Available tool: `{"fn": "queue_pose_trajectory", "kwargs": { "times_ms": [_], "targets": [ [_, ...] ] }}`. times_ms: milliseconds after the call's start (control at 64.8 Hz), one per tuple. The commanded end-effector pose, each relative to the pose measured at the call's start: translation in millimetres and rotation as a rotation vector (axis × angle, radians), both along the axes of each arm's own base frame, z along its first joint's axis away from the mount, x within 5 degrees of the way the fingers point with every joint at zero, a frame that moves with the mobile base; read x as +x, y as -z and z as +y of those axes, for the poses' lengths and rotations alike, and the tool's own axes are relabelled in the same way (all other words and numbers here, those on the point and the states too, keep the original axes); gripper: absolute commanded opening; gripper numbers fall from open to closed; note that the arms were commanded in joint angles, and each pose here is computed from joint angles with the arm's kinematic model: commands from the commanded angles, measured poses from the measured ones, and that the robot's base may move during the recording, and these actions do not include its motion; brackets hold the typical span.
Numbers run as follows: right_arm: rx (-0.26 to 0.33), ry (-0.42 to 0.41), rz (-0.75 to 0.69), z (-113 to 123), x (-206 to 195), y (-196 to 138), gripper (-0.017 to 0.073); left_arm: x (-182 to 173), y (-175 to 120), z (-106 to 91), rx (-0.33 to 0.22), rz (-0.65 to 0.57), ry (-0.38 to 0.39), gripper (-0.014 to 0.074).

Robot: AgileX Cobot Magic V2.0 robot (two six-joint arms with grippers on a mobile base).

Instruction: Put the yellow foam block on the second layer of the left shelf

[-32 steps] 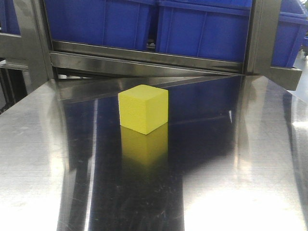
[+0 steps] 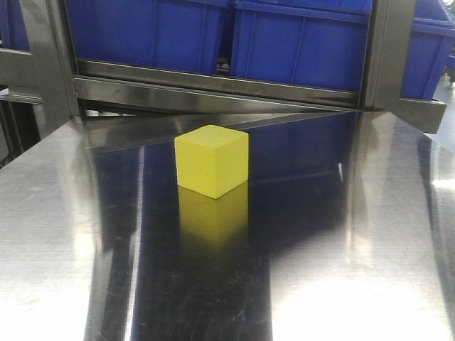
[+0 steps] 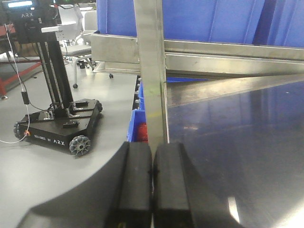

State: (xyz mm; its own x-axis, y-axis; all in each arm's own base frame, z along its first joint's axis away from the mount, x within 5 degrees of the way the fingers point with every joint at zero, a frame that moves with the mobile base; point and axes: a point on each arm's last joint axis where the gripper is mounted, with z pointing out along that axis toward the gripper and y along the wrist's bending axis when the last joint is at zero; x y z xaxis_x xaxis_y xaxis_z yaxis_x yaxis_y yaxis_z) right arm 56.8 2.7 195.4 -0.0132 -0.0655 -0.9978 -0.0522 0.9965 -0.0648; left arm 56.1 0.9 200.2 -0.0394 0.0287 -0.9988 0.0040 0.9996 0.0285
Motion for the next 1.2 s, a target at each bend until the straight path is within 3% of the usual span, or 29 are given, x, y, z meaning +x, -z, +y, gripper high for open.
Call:
{"fn": "queue_pose_trajectory", "kwargs": {
  "times_ms": [0,401,617,787,895,972,1065,1189],
  "targets": [
    [0.002,-0.003,-0.124,0,-3,-16,0.0056,0,0,-1.7,-0.008,-0.071,0.019,0.0136],
    [0.004,-0.004,-0.174,0,-5,-30,0.0056,0,0,-1.7,-0.008,-0.071,0.019,0.0136],
    [0.011,-0.001,-0.274,-1,-15,-86,0.0056,0,0,-1.7,-0.008,-0.071,0.019,0.0136],
    [0.01,-0.026,-0.181,2,1,-132,0.0057,0,0,-1.7,-0.008,-0.071,0.019,0.0136],
    [0.009,-0.104,-0.105,10,25,-157,0.0064,0,0,-1.7,-0.008,-0.071,0.019,0.0136],
    [0.003,-0.194,-0.037,23,45,-170,0.0138,0,0,-1.7,-0.008,-0.071,0.019,0.0136],
    [-0.016,-0.303,0.049,44,66,-177,0.0321,0,0,-1.7,-0.008,-0.071,0.019,0.0136],
    [-0.06,-0.387,0.185,71,96,-178,0.0529,0,0,-1.7,-0.008,-0.071,0.019,0.0136]
  ]
}}
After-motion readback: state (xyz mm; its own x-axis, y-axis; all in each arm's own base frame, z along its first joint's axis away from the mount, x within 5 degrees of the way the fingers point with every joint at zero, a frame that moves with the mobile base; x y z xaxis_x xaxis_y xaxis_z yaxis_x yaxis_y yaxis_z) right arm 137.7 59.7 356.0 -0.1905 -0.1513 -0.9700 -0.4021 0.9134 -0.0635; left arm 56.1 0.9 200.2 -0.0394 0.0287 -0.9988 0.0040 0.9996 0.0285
